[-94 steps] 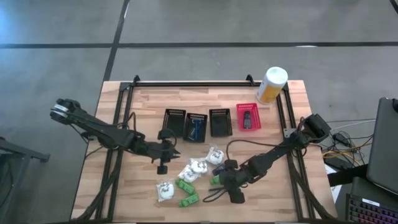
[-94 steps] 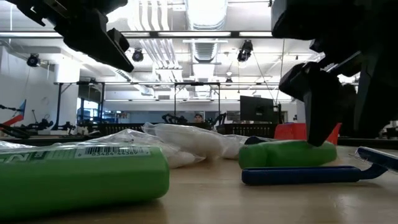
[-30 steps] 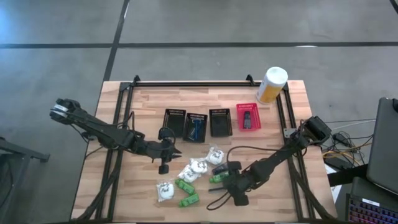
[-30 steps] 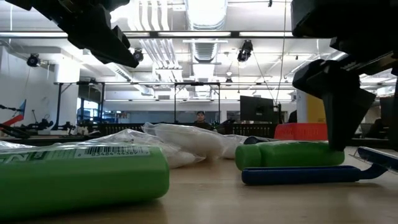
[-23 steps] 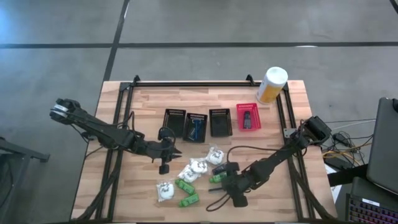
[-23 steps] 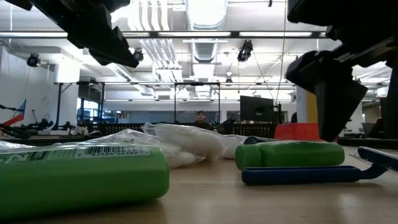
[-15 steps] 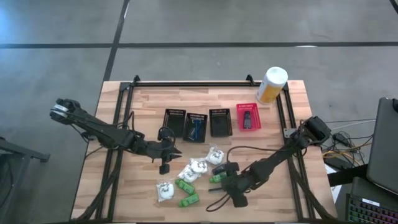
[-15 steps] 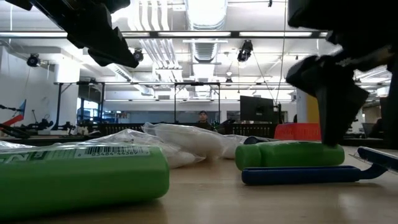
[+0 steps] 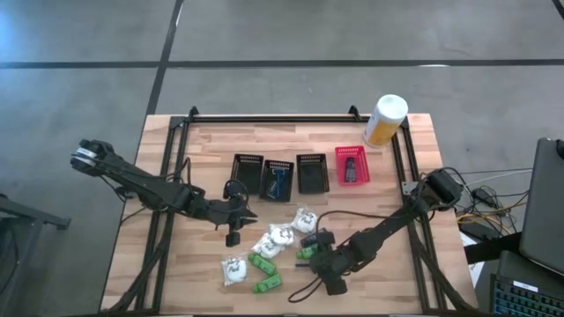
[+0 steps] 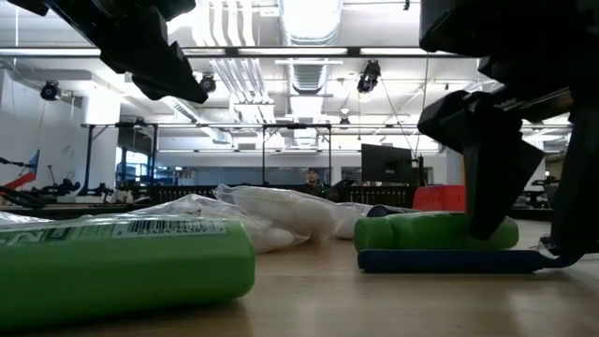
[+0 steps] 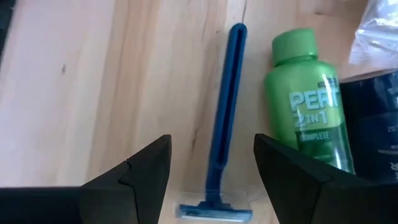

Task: Pick & Place Travel size toiletries
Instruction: Put the blue razor into the middle black bin

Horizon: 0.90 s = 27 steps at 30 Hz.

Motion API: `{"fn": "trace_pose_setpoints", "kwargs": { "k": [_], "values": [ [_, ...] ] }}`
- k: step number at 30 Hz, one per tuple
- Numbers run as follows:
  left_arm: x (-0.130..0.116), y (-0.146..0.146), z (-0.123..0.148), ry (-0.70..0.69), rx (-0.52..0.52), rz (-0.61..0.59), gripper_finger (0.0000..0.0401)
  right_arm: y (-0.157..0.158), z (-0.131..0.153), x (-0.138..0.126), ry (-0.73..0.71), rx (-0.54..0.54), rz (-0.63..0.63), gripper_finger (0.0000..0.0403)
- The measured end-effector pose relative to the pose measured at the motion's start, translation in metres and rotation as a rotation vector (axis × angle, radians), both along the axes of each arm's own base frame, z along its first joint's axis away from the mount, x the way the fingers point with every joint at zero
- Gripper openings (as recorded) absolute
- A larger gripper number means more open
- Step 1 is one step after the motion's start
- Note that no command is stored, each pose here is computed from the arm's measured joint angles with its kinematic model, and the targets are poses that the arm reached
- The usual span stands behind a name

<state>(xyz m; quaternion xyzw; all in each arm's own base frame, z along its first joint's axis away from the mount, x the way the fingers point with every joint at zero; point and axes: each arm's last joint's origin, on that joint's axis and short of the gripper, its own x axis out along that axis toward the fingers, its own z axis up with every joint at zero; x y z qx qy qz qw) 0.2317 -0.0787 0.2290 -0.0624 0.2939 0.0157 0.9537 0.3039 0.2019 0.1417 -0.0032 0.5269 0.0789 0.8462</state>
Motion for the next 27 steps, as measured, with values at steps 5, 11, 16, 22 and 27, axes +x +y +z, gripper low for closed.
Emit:
{"fn": "trace_pose_setpoints", "kwargs": {
  "k": [5,11,16,22,27],
  "values": [
    [0.0,0.0,0.0,0.0,-0.002,0.001,0.0067,-0.002,-0.004,-0.003,0.011,-0.011,0.001,0.021],
    [0.0,0.0,0.0,-0.003,-0.027,0.017,0.0067,-0.003,-0.01,-0.004,0.023,-0.021,0.001,0.019],
    [0.001,0.0,0.001,-0.01,-0.038,0.023,0.0067,0.0,-0.022,-0.001,0.03,-0.026,0.002,0.0171],
    [0.001,0.0,0.002,-0.02,-0.05,0.028,0.0067,0.003,-0.017,0.001,0.024,-0.021,0.007,0.0136],
    [0.001,0.0,0.002,-0.02,-0.049,0.027,0.0067,0.003,-0.016,0.0,0.034,-0.029,0.002,0.0078]
  ]
}}
